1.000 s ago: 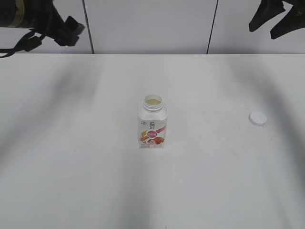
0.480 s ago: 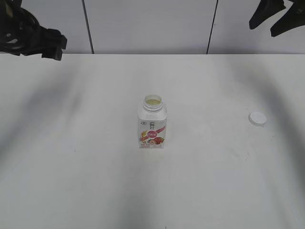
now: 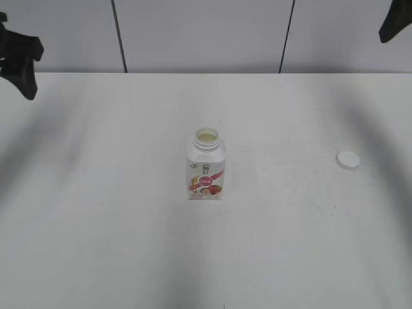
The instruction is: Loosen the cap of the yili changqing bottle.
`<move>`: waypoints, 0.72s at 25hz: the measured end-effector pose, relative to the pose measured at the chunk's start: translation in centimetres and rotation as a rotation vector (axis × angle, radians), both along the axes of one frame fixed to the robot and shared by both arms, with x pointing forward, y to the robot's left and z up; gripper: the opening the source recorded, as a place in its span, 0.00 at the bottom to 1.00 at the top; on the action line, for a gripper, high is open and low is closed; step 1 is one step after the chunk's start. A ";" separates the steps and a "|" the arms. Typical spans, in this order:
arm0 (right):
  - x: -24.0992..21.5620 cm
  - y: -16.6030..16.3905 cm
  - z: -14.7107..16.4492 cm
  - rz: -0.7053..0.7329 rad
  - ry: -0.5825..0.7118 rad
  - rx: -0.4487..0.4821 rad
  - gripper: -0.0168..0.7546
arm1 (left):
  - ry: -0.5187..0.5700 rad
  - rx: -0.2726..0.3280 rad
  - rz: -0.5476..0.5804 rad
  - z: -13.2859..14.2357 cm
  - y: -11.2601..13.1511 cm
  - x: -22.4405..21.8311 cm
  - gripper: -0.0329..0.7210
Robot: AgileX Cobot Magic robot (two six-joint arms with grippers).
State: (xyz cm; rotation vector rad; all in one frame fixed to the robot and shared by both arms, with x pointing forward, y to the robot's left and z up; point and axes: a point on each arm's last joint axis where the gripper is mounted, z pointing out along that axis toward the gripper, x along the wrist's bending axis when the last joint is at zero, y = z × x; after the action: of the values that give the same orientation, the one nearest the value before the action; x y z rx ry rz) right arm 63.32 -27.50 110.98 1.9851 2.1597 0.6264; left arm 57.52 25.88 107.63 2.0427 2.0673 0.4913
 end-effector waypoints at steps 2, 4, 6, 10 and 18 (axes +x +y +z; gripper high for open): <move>-1.6 -0.1 0.2 -0.003 0.012 -0.006 0.63 | 0.071 0.019 0.012 0.1 0.7 -0.8 0.80; -3.5 -0.1 -0.1 -0.011 0.045 -0.006 0.63 | 0.105 0.022 0.015 0.5 0.9 -1.5 0.80; -5.4 -0.2 -0.7 -0.013 0.082 -0.006 0.63 | 0.102 0.004 0.015 1.1 0.9 -2.0 0.80; -9.9 -0.3 -1.8 -0.014 0.143 -0.014 0.63 | 0.080 -0.024 0.008 2.1 1.0 -4.2 0.79; -19.6 -1.1 -2.1 -0.012 0.116 -0.091 0.63 | 0.050 -0.037 0.009 2.1 2.3 -13.5 0.79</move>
State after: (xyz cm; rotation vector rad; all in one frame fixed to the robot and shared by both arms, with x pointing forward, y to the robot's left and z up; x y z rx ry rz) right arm 43.76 -28.55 108.84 2.0321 2.1963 0.4135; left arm 44.01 28.17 109.70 2.0465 2.0983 0.4041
